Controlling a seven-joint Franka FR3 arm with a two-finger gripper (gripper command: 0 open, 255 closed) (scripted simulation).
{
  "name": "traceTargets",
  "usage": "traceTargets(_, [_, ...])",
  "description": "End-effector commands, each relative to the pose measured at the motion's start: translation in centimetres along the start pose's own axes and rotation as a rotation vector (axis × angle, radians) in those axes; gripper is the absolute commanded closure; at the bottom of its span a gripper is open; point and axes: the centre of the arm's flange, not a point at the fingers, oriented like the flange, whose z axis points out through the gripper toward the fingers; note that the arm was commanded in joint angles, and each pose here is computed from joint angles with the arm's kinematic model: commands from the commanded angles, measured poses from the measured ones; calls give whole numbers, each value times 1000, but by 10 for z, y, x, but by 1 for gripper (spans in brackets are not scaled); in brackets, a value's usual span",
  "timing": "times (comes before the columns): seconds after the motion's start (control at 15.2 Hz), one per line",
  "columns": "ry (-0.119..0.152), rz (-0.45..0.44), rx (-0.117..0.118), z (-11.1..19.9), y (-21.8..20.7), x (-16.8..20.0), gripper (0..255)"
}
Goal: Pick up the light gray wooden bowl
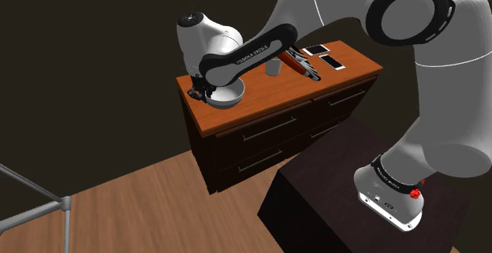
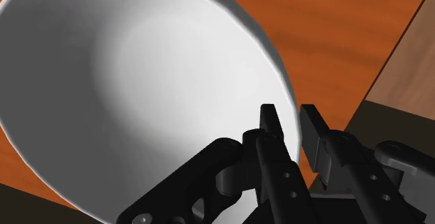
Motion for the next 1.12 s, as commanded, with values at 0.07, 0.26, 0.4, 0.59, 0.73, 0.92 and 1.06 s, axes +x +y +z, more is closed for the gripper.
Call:
traceTargets(0.07, [0,0,0,0,0,0,255])
traceTargets(0.26, [0,0,0,0,0,0,255])
traceTargets(0.4, [0,0,0,0,0,0,255])
traceTargets(0.59, [0,0,0,-15,3,1,255])
traceTargets(0.73, [0,0,0,-26,4,2,255])
traceTargets(0.92, [0,0,0,-41,7,4,255])
traceTargets(1.06, [0,0,0,-52,8,5,255])
